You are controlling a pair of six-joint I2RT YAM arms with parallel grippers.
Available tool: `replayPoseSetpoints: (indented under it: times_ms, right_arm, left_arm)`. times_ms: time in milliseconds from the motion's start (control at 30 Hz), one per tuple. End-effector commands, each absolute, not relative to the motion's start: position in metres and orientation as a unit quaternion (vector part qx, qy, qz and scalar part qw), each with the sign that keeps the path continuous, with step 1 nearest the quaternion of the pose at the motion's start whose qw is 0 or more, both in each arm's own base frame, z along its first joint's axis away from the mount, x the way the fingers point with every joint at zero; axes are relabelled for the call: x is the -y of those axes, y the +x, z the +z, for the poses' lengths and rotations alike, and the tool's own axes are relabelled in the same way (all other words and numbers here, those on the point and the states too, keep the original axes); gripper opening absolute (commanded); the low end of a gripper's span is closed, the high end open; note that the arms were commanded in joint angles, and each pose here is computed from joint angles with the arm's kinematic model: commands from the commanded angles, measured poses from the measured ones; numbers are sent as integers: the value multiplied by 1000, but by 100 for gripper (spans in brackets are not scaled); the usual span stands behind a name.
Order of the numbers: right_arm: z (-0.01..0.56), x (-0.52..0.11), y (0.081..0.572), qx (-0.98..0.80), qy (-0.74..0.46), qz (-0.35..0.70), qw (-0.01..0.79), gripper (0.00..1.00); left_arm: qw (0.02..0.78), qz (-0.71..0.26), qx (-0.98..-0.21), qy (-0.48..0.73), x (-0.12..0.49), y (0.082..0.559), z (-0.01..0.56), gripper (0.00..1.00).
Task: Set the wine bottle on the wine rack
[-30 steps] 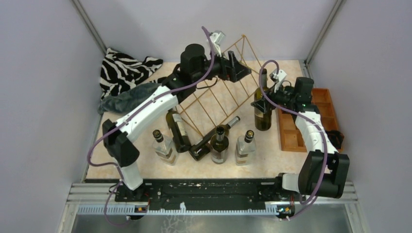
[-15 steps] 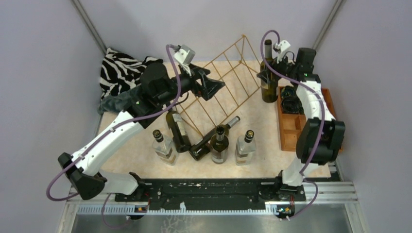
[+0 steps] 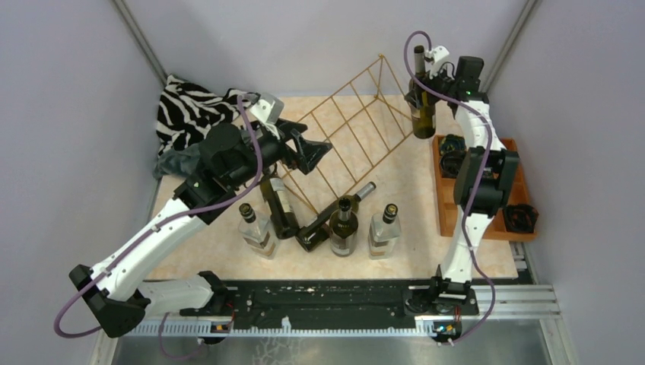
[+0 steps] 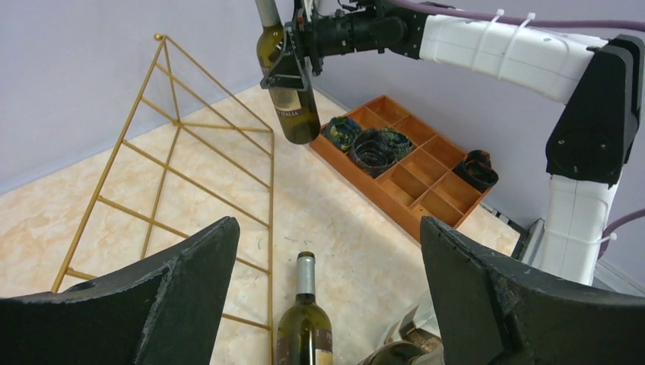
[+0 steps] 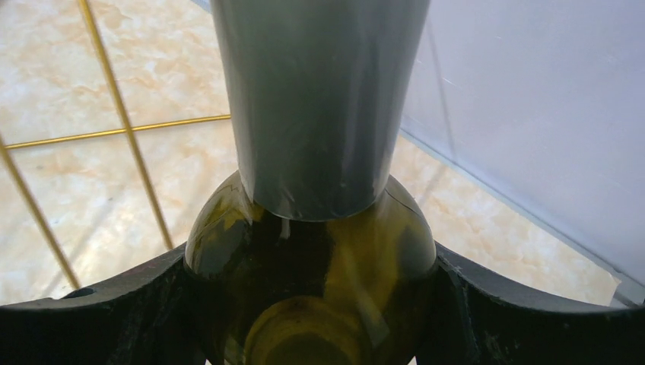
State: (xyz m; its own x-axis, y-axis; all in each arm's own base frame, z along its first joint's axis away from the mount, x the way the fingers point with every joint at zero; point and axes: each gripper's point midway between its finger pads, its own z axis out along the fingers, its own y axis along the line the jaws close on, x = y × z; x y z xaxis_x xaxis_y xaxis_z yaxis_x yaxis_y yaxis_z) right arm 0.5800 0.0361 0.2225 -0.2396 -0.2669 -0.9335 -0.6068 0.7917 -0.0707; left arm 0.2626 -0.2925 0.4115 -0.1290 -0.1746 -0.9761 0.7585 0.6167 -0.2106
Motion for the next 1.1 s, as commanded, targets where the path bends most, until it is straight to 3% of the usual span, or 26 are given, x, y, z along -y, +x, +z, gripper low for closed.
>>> replayPoseSetpoints:
  times_ms: [0, 800, 1067]
  right_arm:
    - [273, -41, 611, -720, -312, 118, 609, 0]
    - [223, -76, 664, -720, -337, 118, 595, 0]
    - [202, -71, 669, -733, -339, 104, 580, 14]
  left_arm:
    - [631, -366, -650, 211, 285, 266, 409, 94]
    - [628, -354, -664, 200, 280, 269, 394, 94]
    - [625, -353, -667, 199, 280, 269, 391, 95]
